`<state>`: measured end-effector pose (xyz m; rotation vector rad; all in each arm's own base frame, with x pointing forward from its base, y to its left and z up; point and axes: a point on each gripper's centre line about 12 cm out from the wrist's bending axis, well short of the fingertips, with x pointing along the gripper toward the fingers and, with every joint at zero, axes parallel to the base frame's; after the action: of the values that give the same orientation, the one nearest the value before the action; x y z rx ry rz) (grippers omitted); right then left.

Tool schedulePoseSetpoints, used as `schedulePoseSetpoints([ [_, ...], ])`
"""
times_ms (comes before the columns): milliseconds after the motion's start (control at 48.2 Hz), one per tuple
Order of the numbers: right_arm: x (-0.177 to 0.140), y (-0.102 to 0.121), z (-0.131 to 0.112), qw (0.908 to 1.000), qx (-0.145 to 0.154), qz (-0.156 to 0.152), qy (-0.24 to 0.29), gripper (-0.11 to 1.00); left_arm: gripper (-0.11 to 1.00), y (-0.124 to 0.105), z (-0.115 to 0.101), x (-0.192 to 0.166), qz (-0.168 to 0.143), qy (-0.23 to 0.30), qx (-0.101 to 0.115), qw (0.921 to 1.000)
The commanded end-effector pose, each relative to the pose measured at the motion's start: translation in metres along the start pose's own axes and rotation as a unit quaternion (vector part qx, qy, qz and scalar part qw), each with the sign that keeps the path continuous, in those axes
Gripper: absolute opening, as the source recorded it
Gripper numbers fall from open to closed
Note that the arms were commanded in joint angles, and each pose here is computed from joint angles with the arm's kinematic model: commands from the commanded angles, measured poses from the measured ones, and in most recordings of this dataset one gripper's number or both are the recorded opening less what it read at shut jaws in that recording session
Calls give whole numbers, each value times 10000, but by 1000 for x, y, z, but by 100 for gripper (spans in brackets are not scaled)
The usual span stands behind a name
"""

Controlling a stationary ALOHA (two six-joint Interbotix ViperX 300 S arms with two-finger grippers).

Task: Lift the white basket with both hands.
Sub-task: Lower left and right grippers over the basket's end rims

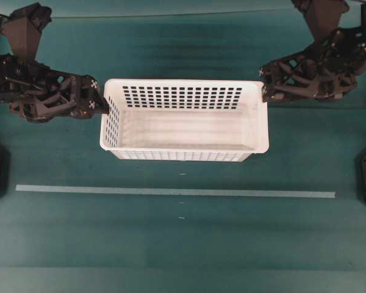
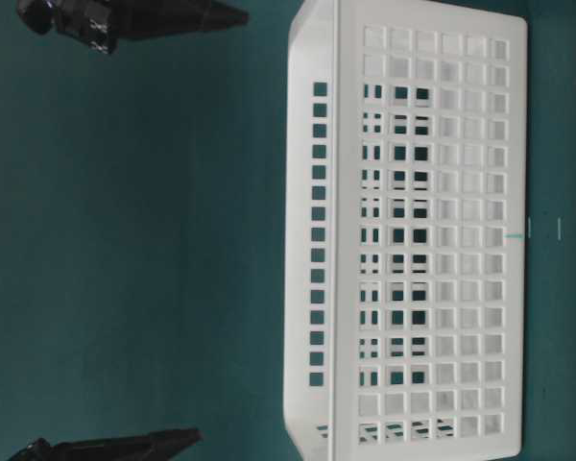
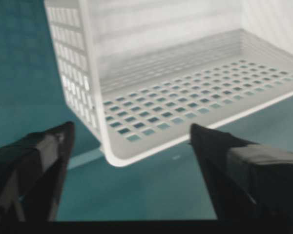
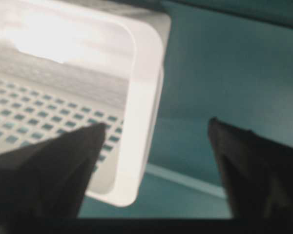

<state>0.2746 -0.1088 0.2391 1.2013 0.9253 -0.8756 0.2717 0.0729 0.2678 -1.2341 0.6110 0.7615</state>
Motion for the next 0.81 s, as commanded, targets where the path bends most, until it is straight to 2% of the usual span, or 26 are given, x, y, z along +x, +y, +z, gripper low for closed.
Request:
schedulePoseSetpoints([
  [0,6,4,-2,9999,84,-21,51,99,96,-5,4,0,-55,-50,-4,10000],
  [145,18,6,-3,9992,375,-125,110,99,94,-4,4,11,107,-1,-13,9999],
  [249,29,10,-4,9987,474,-170,124,98,94,-1,4,22,261,46,-23,9996],
  [581,65,19,-12,9992,367,-111,129,98,94,7,2,58,429,102,-54,9990],
  [788,82,15,-13,9984,385,-342,231,98,94,10,0,86,452,128,-46,9989],
])
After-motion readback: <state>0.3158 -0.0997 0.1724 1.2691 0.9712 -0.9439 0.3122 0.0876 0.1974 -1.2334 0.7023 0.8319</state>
